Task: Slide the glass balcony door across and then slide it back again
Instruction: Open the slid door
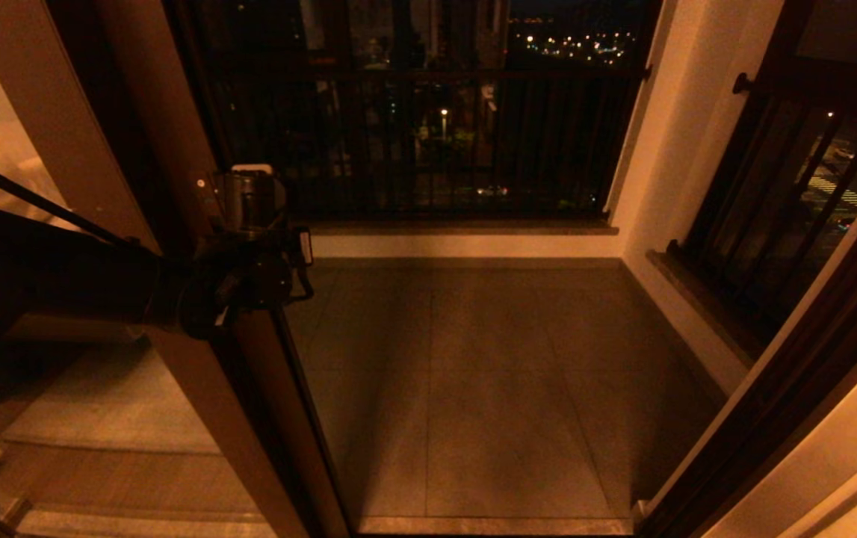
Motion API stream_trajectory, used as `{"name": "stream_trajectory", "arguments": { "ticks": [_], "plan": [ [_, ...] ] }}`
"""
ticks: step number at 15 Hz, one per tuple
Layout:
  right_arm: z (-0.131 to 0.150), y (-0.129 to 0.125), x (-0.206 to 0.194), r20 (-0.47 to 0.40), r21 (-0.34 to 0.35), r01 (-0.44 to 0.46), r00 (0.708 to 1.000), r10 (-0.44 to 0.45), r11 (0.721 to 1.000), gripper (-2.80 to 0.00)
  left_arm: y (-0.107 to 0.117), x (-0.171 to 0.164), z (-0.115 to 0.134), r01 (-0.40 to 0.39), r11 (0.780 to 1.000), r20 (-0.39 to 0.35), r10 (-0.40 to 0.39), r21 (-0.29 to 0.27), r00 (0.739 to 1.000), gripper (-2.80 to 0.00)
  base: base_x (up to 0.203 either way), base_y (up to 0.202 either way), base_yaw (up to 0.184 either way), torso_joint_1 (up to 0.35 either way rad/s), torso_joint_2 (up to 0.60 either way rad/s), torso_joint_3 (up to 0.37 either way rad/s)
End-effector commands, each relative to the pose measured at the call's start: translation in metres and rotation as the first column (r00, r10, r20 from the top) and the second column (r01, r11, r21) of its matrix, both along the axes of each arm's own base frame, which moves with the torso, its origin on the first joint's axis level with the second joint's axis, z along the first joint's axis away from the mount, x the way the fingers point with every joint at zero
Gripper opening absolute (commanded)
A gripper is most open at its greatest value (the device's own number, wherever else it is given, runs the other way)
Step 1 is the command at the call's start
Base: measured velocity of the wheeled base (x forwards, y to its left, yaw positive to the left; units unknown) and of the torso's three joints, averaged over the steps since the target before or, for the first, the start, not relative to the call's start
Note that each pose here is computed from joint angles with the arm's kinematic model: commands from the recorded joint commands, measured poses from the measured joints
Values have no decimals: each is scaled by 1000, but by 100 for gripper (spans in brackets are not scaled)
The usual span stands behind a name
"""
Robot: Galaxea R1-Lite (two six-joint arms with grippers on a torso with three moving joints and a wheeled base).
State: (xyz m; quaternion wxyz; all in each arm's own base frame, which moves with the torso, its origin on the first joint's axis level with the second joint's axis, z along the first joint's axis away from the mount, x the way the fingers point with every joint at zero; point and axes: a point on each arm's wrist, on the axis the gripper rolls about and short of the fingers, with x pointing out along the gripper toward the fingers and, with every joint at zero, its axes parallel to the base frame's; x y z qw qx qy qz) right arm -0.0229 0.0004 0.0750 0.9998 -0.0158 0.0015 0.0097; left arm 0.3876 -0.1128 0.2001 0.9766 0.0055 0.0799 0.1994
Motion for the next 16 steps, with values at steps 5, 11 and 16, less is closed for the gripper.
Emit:
{"name": "stream_trajectory", "arguments": {
  "ticks": [5,11,16],
  "plan": [
    [0,0,0,-1,-1,-1,1000,1,1000,-280,-36,-46,45,149,988,142,-143,-32,979,-280,0,0,0,0,0,0],
    [0,0,0,-1,-1,-2,1000,2,1000,-280,-20,-128,97,335,942,110,-334,10,936,-280,0,0,0,0,0,0],
    [0,0,0,-1,-1,-1,1000,1,1000,-280,40,-150,89,524,830,-135,-551,-191,824,-280,0,0,0,0,0,0]
  ]
}}
